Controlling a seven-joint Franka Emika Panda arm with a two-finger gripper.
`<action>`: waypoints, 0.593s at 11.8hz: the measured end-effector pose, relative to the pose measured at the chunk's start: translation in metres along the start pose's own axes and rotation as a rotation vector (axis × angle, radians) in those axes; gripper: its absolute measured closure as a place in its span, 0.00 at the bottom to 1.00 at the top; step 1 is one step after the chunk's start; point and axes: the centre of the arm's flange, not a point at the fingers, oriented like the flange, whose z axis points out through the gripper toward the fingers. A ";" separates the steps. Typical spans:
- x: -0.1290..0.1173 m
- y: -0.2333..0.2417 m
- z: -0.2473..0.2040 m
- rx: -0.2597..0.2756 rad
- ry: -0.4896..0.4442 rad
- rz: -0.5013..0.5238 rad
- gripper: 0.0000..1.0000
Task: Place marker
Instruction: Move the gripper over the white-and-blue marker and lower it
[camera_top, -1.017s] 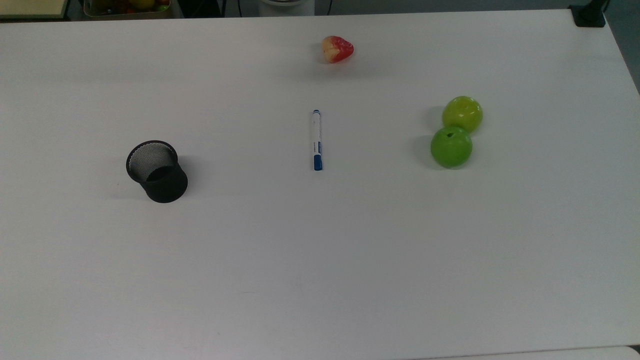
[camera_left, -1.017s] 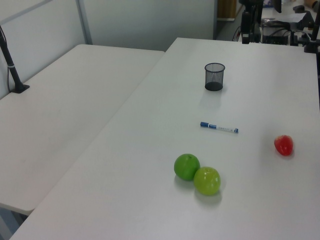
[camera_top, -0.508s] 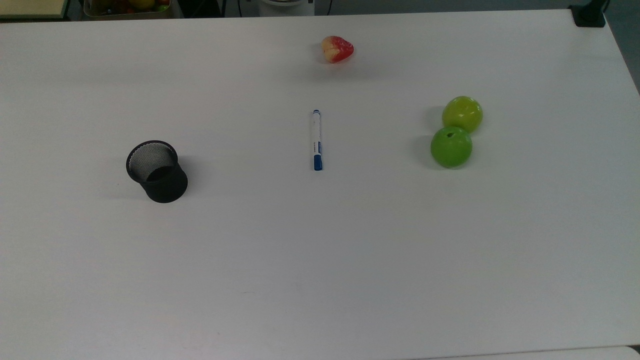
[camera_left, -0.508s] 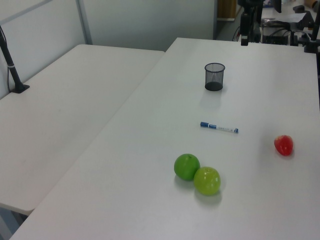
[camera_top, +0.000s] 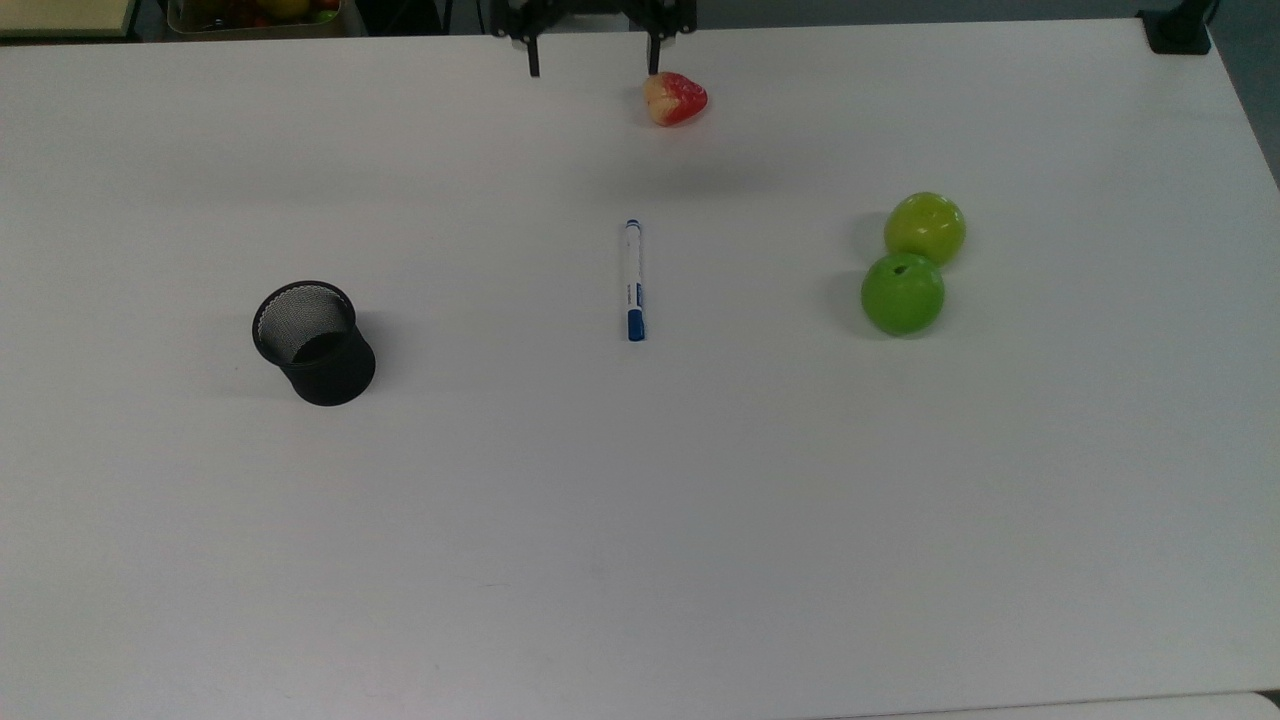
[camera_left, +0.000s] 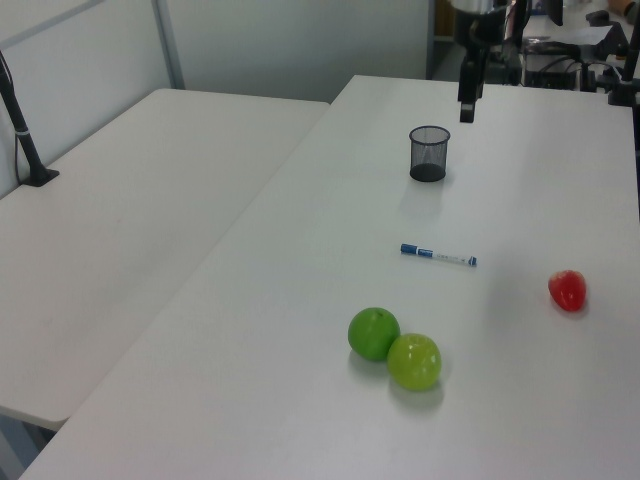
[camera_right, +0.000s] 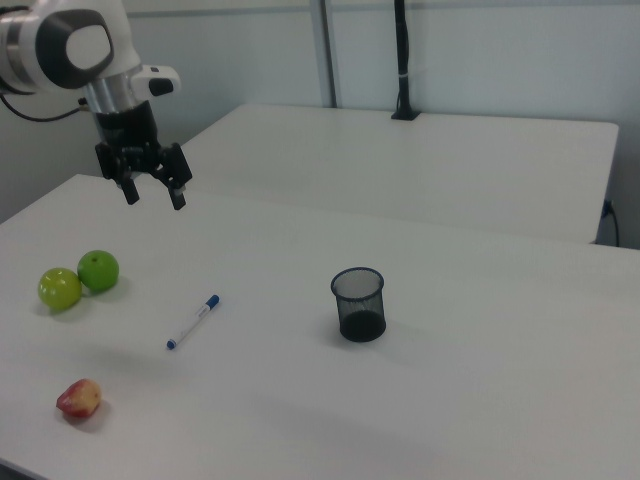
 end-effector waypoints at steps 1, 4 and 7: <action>0.007 -0.005 0.013 0.002 -0.001 -0.009 0.00; 0.025 -0.010 0.056 0.008 -0.001 -0.015 0.00; 0.027 -0.017 0.091 0.011 0.006 -0.013 0.00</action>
